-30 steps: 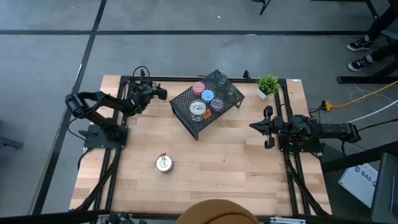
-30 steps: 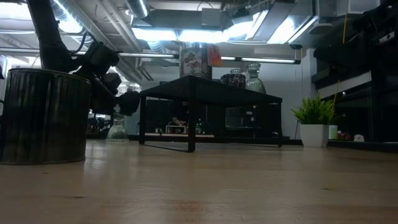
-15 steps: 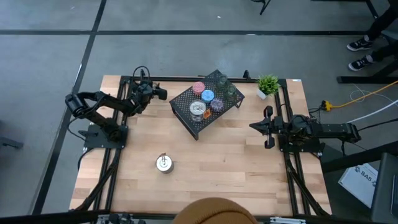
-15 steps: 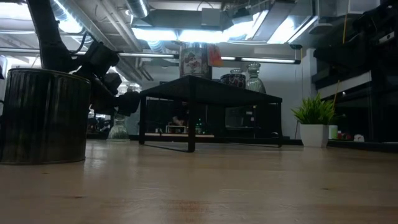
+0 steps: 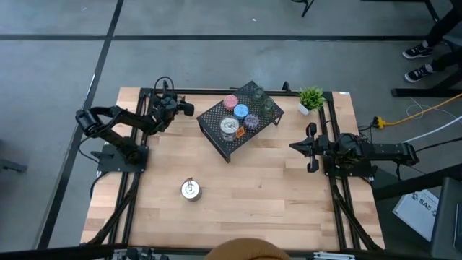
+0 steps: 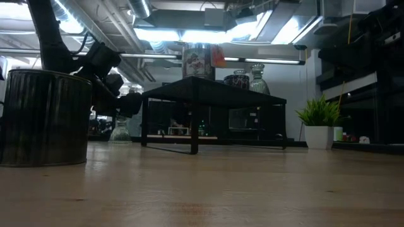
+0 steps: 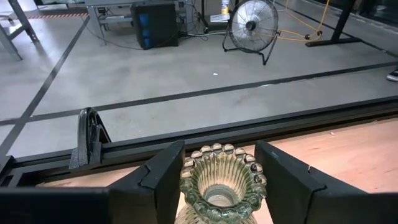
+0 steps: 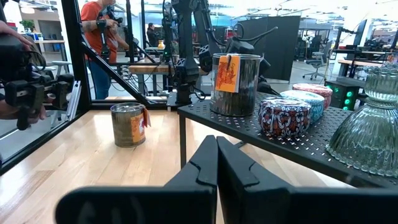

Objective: Pick & Place candle stick holders
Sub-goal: Put the green glass candle holder on the shelf aligned with the green glass candle holders

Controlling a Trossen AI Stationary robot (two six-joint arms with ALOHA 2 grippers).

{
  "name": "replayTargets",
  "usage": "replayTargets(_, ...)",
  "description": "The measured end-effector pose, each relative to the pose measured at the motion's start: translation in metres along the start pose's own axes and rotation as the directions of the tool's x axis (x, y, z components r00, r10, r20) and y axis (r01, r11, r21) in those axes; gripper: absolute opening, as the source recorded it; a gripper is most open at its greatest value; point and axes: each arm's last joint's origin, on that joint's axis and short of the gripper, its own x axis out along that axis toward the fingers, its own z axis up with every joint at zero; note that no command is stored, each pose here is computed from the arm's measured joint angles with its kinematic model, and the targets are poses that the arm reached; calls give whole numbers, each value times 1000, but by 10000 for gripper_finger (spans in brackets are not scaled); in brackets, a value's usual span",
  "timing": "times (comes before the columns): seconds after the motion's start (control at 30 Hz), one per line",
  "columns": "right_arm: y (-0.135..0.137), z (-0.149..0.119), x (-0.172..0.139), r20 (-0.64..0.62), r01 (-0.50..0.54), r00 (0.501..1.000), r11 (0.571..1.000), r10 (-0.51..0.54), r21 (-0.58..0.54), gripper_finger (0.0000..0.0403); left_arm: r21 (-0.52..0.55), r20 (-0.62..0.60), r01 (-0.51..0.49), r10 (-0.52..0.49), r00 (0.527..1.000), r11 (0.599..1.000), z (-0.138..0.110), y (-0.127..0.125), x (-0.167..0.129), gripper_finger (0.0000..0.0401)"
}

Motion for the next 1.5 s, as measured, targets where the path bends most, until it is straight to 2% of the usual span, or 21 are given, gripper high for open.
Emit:
replayTargets(0.13,0,0,0,0,0,1000,1000,0,0,0,-9,13,5,-5,1000,1000,5,-1,-1,180)
replayTargets(0.27,0,0,0,0,0,1000,1000,0,0,0,29,56,18,-19,998,999,24,-7,-1,179)
replayTargets(0.4,0,0,0,0,0,1000,1000,0,0,0,65,32,25,-28,999,998,41,-14,2,179)
replayTargets(0.67,0,0,0,0,0,1000,1000,0,0,0,38,66,122,-124,990,992,88,-33,7,178)
replayTargets(0.93,0,0,0,0,0,1000,1000,0,0,0,119,95,196,-208,974,973,140,-49,8,178)
replayTargets(1.13,0,0,0,0,0,1000,1000,0,0,0,113,144,223,-238,961,968,167,-55,5,177)
replayTargets(1.33,0,0,0,0,0,1000,1000,0,0,0,111,190,330,-346,919,938,190,-65,-1,177)
replayTargets(1.5,0,0,0,0,0,1000,1000,0,0,0,133,166,428,-446,880,894,198,-80,4,177)
